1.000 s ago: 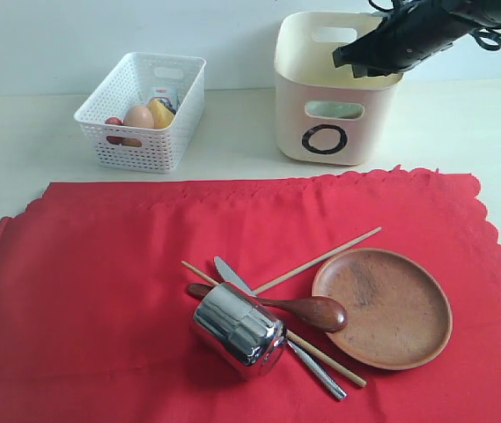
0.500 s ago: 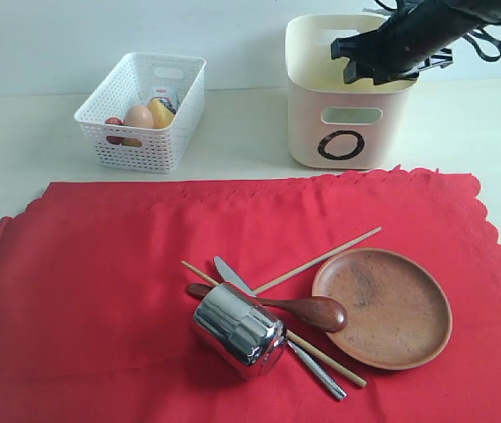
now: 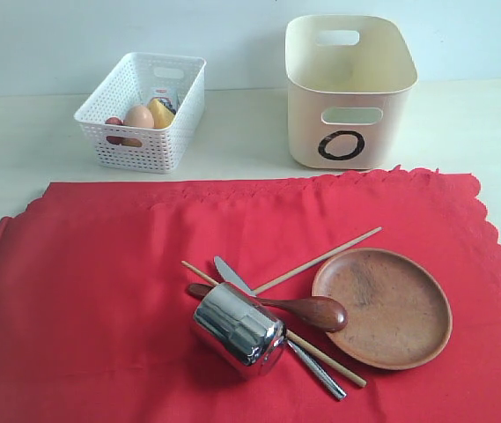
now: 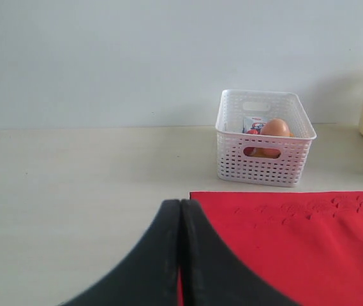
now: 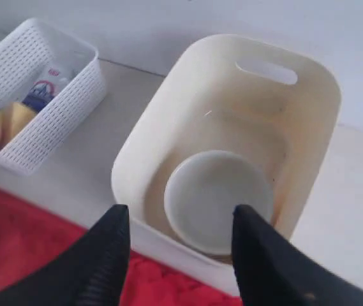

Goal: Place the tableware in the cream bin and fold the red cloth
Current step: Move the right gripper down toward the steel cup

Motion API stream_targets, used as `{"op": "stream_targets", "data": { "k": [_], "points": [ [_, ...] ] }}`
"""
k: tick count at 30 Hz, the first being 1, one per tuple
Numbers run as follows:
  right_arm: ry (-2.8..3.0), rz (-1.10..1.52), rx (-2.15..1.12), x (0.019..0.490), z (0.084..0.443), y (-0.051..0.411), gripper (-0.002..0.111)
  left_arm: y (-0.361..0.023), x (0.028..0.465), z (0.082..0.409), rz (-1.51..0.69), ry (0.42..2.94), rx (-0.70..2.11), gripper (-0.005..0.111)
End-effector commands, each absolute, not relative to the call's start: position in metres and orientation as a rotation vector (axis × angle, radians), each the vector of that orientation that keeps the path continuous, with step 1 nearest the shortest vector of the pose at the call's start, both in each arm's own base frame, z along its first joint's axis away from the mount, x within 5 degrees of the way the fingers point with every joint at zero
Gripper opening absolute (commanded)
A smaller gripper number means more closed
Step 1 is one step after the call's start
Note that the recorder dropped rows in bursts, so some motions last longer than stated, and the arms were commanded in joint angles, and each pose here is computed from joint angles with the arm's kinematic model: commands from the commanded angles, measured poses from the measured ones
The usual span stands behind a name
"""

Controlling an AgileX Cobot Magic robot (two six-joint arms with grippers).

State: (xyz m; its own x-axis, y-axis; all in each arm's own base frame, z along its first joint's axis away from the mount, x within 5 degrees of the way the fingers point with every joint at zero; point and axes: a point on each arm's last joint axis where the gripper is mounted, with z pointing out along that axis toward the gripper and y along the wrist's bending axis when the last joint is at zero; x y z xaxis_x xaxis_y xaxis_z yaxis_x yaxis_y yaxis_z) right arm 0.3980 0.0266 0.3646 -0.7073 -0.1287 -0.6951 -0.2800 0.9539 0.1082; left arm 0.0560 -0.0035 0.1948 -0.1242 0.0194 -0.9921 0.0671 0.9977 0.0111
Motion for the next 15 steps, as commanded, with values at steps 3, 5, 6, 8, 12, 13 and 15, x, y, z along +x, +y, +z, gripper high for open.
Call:
{"op": "stream_targets", "data": {
  "k": [3,5,6,8,12,13,15],
  "points": [
    [2.506,0.299,-0.527,0.352,0.385,0.031,0.049,-0.003,0.056,0.194,-0.037,1.69,0.068,0.0],
    [2.504,0.326,-0.526,0.351,0.386,0.032,0.049,-0.003,0.056,0.194,-0.037,1.69,0.068,0.0],
    [2.503,0.354,-0.527,0.351,0.385,0.034,0.049,-0.003,0.056,0.194,-0.037,1.69,0.068,0.0],
    [2.492,0.415,-0.565,0.35,0.38,0.04,0.049,-0.003,0.056,0.194,-0.037,1.69,0.068,0.0],
    [2.5,0.525,-0.744,0.344,0.356,0.069,0.049,-0.003,0.056,0.194,-0.037,1.69,0.068,0.0],
    [2.515,0.541,-0.771,0.343,0.35,0.077,0.049,-0.003,0.056,0.194,-0.037,1.69,0.068,0.0],
    [2.562,0.561,-0.864,0.34,0.33,0.098,0.049,-0.003,0.056,0.194,-0.037,1.69,0.068,0.0]
  ]
}}
